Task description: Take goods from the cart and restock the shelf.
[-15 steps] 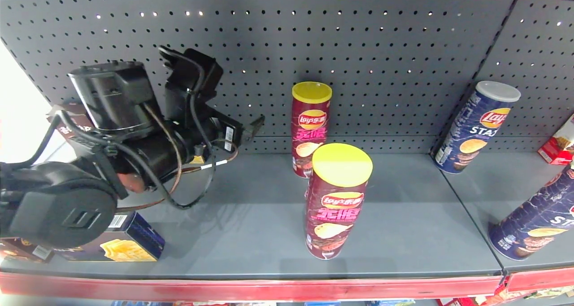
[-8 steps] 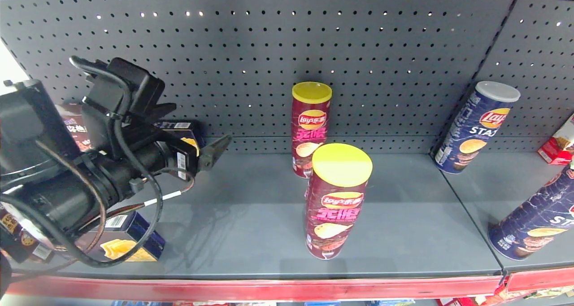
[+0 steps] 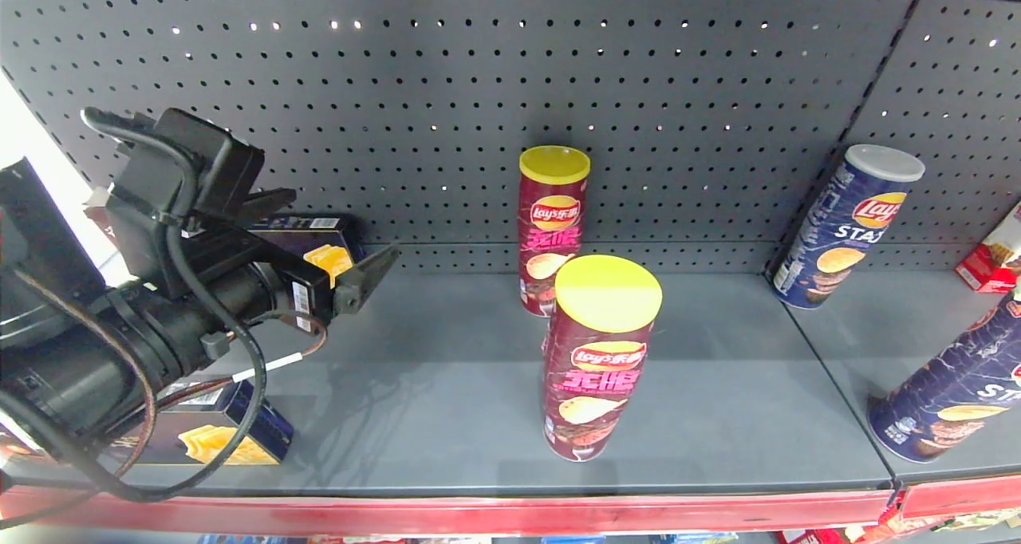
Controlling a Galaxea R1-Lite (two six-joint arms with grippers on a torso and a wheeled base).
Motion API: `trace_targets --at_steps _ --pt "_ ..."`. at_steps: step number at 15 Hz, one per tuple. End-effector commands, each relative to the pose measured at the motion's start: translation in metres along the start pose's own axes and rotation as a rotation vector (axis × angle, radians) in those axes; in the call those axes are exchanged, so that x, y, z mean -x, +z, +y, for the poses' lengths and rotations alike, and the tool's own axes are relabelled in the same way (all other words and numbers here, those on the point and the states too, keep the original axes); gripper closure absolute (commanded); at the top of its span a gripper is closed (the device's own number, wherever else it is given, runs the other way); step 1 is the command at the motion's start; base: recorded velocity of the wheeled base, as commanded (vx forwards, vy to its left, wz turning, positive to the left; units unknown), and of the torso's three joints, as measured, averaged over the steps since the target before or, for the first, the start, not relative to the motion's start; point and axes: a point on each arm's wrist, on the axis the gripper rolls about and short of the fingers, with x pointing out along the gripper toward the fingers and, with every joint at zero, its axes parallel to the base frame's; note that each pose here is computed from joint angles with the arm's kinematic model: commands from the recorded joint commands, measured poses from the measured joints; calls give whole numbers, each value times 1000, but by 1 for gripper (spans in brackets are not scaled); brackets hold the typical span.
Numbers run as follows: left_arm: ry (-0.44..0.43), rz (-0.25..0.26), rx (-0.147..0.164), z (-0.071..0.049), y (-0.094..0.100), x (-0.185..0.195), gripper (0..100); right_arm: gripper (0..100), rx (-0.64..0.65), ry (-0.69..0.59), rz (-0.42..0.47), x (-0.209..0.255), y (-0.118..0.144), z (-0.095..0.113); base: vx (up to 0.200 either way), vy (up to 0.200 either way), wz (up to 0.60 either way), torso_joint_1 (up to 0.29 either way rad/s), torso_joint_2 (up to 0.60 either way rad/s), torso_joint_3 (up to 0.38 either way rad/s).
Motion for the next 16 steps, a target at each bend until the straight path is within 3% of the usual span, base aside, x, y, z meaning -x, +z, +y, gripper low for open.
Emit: trace_targets --at_steps 1,3,6,12,16 --pt "14 10 -1 4 -3 0 0 0 31 214 177 -54 31 4 0 0 0 0 0 0" --pt "30 18 0 8 -5 -1 0 0 68 342 272 -78 26 14 0 0 0 0 0 0" --pt "27 27 -1 7 -7 0 0 0 98 430 378 -111 14 35 0 0 0 0 0 0" --pt "34 41 -2 9 -12 3 0 0 86 321 496 -159 1 51 0 0 0 0 0 0" --pt "33 44 -1 8 -14 5 0 0 79 239 515 -195 7 61 0 0 0 0 0 0"
